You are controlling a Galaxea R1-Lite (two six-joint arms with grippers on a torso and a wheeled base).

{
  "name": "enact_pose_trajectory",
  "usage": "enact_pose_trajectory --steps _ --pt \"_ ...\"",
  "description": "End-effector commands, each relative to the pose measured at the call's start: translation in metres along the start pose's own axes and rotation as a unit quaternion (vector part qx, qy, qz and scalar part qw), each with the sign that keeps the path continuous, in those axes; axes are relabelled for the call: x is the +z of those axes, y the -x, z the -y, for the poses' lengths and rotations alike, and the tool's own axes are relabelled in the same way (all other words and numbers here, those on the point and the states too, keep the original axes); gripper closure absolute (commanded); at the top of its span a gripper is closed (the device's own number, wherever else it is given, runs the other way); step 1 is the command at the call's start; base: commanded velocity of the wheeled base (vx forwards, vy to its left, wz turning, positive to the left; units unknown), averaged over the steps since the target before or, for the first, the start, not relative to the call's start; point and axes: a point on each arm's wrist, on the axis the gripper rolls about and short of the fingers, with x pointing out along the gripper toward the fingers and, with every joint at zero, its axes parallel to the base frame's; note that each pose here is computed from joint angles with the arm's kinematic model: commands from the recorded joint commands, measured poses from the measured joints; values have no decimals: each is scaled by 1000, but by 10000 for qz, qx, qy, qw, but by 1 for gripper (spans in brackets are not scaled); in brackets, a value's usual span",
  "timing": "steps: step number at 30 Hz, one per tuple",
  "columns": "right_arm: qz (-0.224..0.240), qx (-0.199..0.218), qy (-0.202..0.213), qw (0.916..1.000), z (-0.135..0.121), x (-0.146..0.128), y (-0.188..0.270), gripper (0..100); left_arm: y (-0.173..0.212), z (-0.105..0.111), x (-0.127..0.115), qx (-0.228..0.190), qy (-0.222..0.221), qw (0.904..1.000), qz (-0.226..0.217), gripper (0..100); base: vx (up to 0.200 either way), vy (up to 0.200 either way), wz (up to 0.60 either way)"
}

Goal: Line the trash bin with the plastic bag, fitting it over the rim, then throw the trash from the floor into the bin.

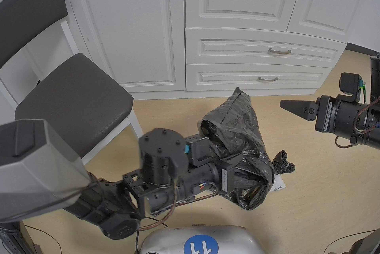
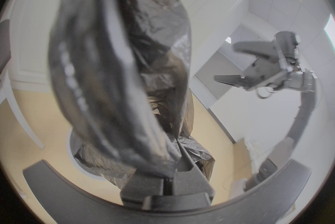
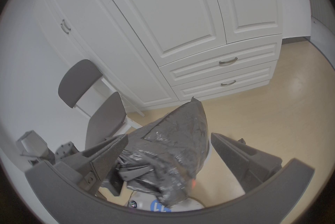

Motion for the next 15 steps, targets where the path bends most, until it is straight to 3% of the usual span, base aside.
enact_pose_trajectory --steps 1,4,9,15 --pt "-355 -188 309 9987 28 -11 -9 0 49 -31 20 -333 134 9992 -153 100 0 0 0" --pt "-549 -210 431 9973 35 -17 -15 0 55 -47 14 -490 188 9979 -388 100 0 0 0" --pt "-921 -406 440 9939 45 -28 -38 0 56 -70 9 -244 293 9982 -463 100 0 0 0" --pt "-1211 -525 376 9905 55 -45 -76 0 59 -76 8 -230 328 9980 -487 100 0 0 0"
